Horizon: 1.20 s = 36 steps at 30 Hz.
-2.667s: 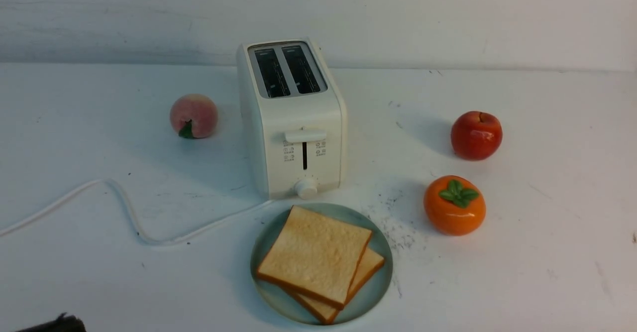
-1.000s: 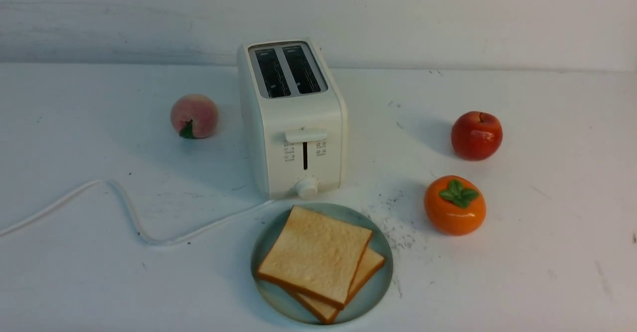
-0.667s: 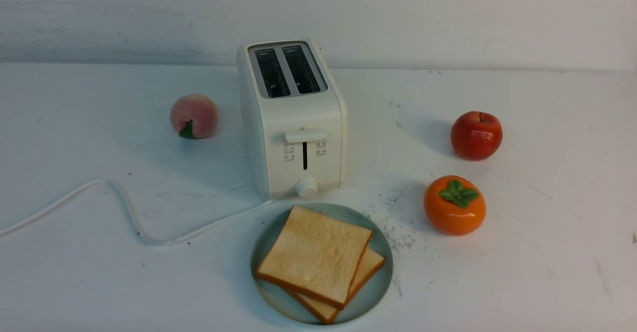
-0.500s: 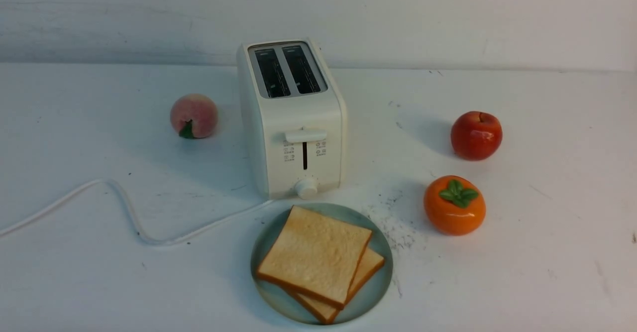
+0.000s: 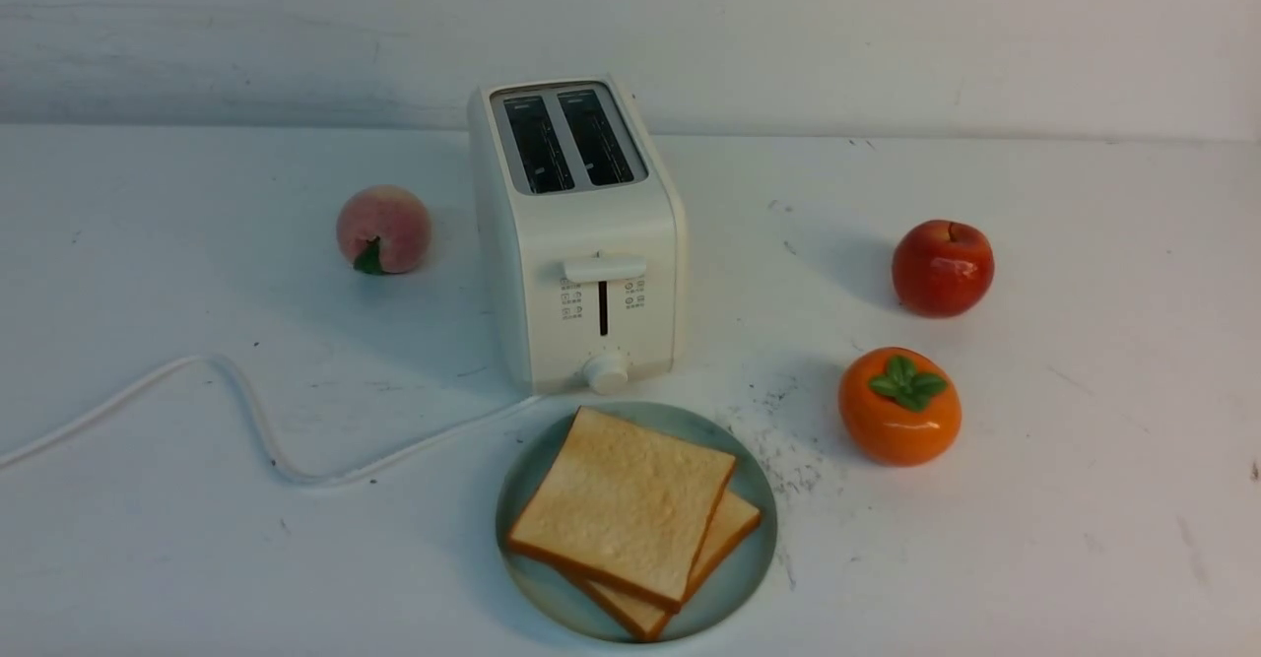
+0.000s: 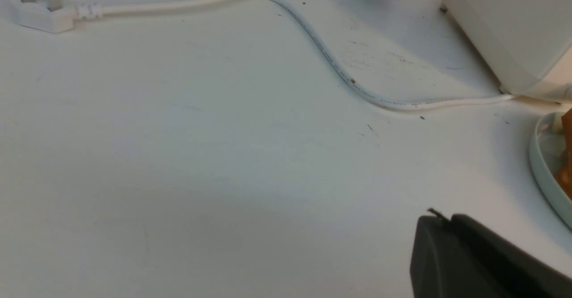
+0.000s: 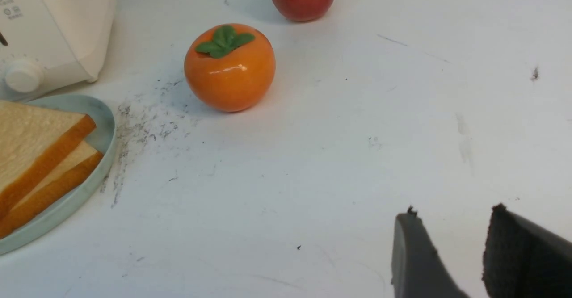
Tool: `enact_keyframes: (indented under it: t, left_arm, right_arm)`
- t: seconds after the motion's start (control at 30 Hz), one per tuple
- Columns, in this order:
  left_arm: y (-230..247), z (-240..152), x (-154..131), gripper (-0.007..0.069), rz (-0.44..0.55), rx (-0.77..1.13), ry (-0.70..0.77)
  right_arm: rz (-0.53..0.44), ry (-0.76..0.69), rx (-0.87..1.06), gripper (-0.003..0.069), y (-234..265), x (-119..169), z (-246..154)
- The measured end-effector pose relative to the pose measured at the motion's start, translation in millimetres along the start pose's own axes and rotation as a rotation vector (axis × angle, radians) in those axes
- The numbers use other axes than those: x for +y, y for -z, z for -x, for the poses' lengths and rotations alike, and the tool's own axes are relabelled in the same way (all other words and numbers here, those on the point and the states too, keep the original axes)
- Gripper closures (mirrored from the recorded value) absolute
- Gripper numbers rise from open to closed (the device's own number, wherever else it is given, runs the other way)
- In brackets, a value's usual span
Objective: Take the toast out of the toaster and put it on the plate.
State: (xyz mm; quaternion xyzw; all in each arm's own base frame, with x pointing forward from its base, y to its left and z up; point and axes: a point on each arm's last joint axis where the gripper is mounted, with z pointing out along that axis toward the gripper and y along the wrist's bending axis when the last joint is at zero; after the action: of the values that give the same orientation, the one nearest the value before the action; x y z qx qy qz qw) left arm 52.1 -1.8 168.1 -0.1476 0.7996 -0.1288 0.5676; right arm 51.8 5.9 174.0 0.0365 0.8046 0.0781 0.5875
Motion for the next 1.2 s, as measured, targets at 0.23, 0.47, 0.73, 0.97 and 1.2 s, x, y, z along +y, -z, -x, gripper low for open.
enact_keyframes:
  t: [0.23,0.47,0.73,0.97,1.2]
  left_arm:
    - [0.0,0.0,0.0,0.0607,0.000,0.000,0.000]
    - [0.0,0.0,0.0,0.0603,0.000,0.000,0.000]
    - [0.0,0.0,0.0,0.0594,0.000,0.000,0.000]
    - [0.0,0.0,0.0,0.0587,0.000,0.000,0.000]
    - [0.0,0.0,0.0,0.0583,0.000,0.000,0.000]
  right_arm:
    - [0.000,0.001,0.000,0.0419,0.0,0.0,0.0]
    - [0.000,0.001,0.000,0.0419,0.0,0.0,0.0]
    - [0.000,0.001,0.000,0.0419,0.0,0.0,0.0]
    - [0.000,0.001,0.000,0.0419,0.0,0.0,0.0]
    - [0.000,0.001,0.000,0.0419,0.0,0.0,0.0]
